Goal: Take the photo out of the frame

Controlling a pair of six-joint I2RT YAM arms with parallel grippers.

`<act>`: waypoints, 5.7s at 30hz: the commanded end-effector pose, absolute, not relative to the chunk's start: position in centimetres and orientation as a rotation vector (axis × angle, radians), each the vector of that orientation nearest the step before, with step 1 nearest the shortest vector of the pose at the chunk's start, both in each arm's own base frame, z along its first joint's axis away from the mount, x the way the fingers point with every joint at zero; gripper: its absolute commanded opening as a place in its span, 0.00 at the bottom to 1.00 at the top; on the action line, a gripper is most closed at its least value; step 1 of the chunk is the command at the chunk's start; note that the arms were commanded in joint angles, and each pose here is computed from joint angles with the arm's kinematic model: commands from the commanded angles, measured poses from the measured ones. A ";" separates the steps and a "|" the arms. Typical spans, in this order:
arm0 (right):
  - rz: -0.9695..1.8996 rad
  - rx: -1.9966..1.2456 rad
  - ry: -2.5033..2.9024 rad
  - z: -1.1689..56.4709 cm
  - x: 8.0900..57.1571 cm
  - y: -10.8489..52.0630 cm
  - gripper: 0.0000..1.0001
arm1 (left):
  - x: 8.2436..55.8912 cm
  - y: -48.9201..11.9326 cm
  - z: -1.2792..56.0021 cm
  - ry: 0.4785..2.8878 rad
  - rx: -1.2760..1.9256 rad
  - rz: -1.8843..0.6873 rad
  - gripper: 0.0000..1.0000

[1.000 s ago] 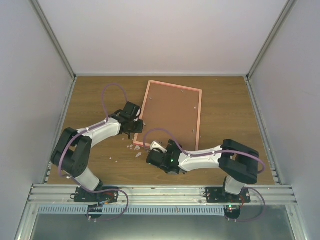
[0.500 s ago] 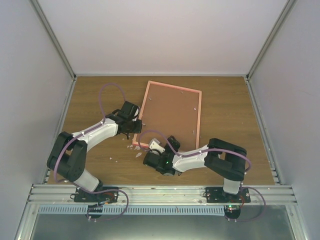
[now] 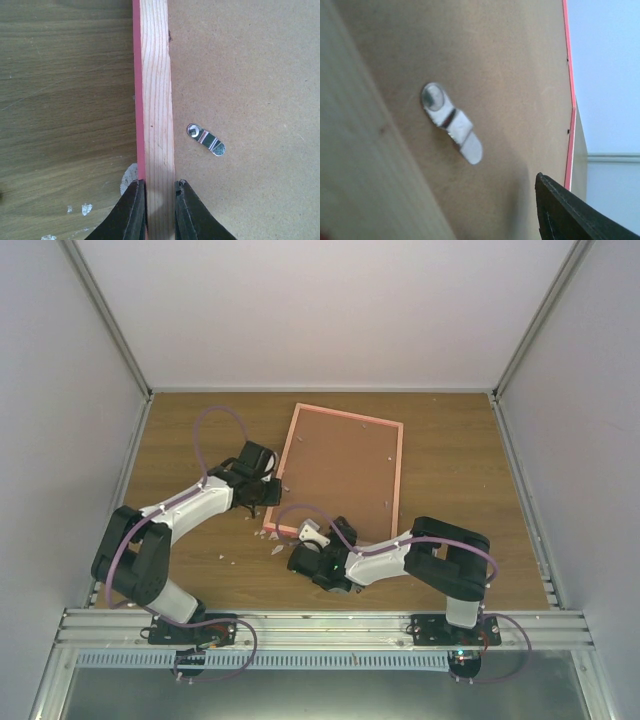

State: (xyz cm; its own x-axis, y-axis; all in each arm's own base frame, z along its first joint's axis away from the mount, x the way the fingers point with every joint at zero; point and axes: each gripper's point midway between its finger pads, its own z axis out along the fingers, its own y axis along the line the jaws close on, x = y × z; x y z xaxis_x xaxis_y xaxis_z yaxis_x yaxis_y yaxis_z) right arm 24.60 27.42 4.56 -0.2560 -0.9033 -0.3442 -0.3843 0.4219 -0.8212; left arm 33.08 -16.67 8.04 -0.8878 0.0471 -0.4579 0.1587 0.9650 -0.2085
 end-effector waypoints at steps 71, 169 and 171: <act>0.871 -0.520 1.462 45.8 30.1 20.4 0.01 | 31.6 -9.0 27.9 1.974 -0.106 -0.492 0.77; 0.609 0.597 2.596 6.4 27.3 2.4 0.73 | 52.8 -20.6 10.5 2.294 0.427 -0.243 0.84; 0.614 0.613 2.601 6.1 26.5 2.5 0.73 | 53.4 -20.9 10.1 2.290 0.451 -0.240 0.85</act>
